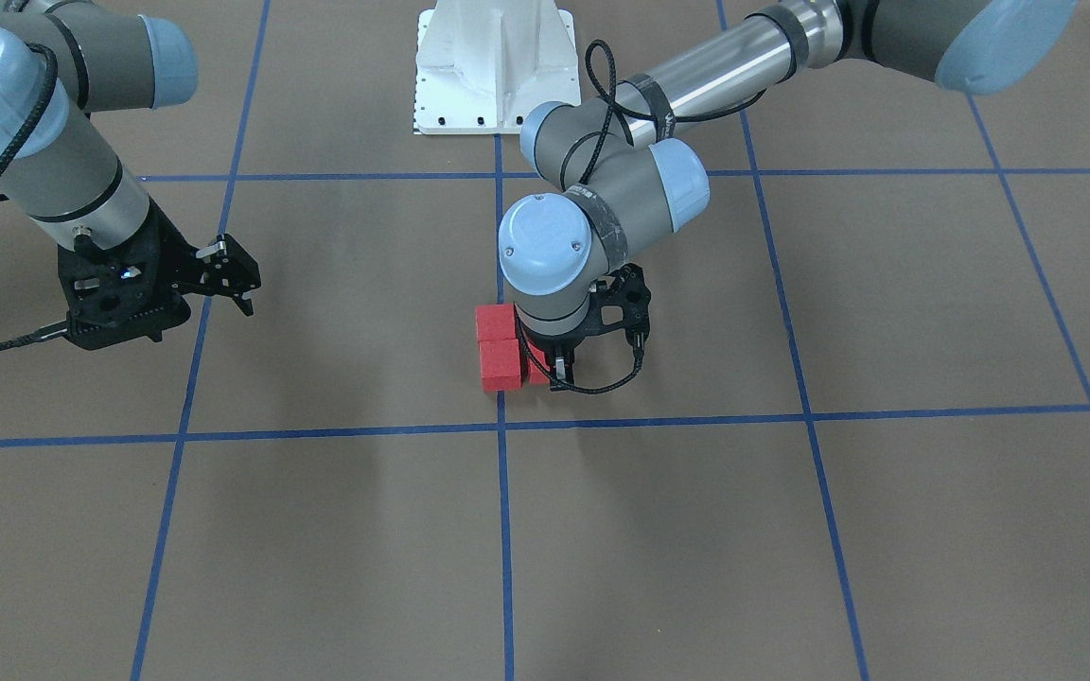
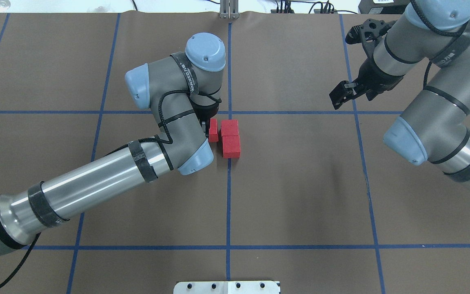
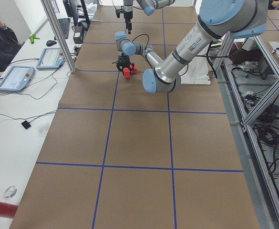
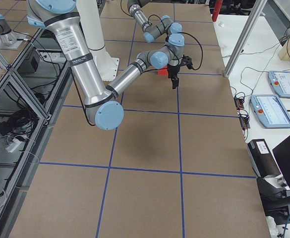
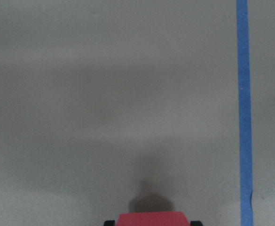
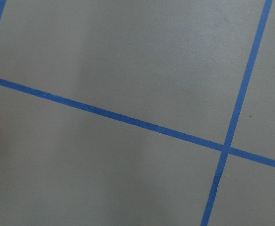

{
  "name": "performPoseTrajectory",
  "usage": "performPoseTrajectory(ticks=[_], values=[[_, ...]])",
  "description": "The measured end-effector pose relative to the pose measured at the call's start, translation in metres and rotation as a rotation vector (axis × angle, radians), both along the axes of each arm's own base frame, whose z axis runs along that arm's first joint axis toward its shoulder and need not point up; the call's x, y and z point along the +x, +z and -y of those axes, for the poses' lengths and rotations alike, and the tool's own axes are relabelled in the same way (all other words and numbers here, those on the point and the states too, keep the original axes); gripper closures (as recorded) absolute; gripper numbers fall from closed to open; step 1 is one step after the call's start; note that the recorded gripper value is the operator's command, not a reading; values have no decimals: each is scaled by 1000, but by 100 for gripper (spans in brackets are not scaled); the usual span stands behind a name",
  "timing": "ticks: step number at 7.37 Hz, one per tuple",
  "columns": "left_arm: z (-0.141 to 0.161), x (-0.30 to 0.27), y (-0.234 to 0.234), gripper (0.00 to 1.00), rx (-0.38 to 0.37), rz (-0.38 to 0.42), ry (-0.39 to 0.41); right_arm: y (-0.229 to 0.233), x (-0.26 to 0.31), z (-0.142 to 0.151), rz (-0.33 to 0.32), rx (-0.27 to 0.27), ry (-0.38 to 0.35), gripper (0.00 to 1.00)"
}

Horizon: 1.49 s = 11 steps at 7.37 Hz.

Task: Form red blocks into L shape at center
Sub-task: 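Carry the red cube with the left gripper and place it beside the farther center cube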

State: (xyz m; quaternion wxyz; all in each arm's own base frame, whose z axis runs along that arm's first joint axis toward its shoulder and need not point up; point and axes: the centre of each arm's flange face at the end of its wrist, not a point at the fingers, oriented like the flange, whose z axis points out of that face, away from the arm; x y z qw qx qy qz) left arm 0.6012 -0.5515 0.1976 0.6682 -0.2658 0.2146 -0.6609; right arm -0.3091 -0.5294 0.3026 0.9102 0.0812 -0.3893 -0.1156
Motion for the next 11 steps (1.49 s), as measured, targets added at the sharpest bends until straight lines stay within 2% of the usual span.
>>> performPoseTrajectory(ticks=[10,11], values=[[1,4,-8,99,7,-9,0,-5,0,0,6,5,3,1],[1,5,-9,85,8,-10,0,-5,1,0,7,6,3,1]])
